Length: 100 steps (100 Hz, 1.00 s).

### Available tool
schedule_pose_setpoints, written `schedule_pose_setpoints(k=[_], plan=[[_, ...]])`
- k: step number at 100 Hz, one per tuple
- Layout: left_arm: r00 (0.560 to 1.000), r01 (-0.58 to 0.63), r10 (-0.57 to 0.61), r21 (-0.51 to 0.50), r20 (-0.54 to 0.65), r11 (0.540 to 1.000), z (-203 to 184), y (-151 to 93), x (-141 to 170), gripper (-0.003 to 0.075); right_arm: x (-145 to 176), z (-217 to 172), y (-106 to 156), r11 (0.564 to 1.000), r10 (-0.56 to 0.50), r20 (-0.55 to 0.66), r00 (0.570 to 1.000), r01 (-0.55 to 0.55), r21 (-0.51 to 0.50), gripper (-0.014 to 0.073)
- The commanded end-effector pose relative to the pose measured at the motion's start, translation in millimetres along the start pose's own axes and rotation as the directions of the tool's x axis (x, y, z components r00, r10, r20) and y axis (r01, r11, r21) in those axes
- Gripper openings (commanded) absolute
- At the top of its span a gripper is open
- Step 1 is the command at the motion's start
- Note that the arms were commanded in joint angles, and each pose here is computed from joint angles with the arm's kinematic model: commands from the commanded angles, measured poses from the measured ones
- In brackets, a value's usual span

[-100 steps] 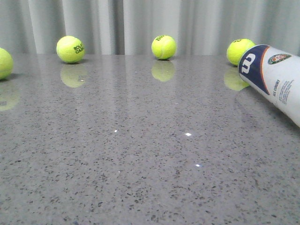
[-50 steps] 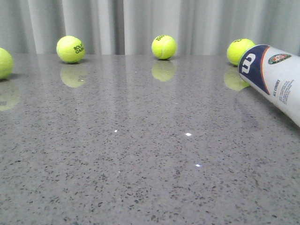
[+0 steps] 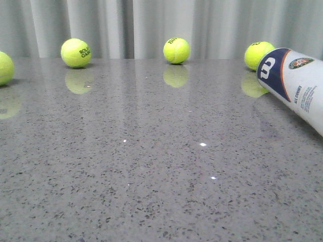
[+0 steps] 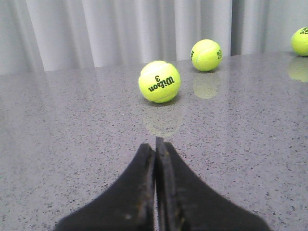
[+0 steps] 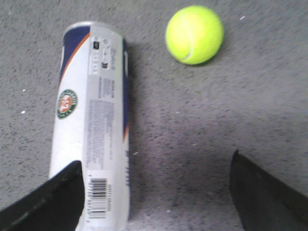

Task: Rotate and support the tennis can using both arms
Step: 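Lower the right gripper over the lying white Wilson can, then close the right gripper around the middle of the can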

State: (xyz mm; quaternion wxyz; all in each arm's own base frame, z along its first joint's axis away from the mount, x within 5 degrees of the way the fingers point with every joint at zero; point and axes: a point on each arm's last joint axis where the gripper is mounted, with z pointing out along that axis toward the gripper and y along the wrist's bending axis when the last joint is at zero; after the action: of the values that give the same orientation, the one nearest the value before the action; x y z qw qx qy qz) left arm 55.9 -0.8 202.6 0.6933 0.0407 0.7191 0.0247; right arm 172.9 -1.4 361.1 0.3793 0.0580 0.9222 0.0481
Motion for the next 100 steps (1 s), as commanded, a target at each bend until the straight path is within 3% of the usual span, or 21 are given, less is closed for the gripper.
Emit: schedule_pose_setpoints(k=[1,39,57,100], plan=[[0.998,0.01,-0.01,0.0,0.068,1.0,-1,-1,7,-0.0021,-16,3,7,0.998,0.008,0.021,1.0,-0.007,-0.057,0.0611],[0.998,0.01,-0.01,0.0,0.068,1.0,-1,-1,7,-0.0021,-31,60,32,0.983,-0.003,-0.22,0.975,-0.038,-0.182,0.0611],[0.998,0.01,-0.01,0.0,0.068,1.0,-1,-1,7,-0.0021,-30,84,44,0.979,-0.033,-0.266,0.963,-0.022,-0.202,0.0611],[0.998,0.01,-0.01,0.0,0.068,1.0,-1,-1,7,-0.0021,-29,125,42,0.984,-0.014,-0.305,0.952,-0.041,-0.173,0.0599]])
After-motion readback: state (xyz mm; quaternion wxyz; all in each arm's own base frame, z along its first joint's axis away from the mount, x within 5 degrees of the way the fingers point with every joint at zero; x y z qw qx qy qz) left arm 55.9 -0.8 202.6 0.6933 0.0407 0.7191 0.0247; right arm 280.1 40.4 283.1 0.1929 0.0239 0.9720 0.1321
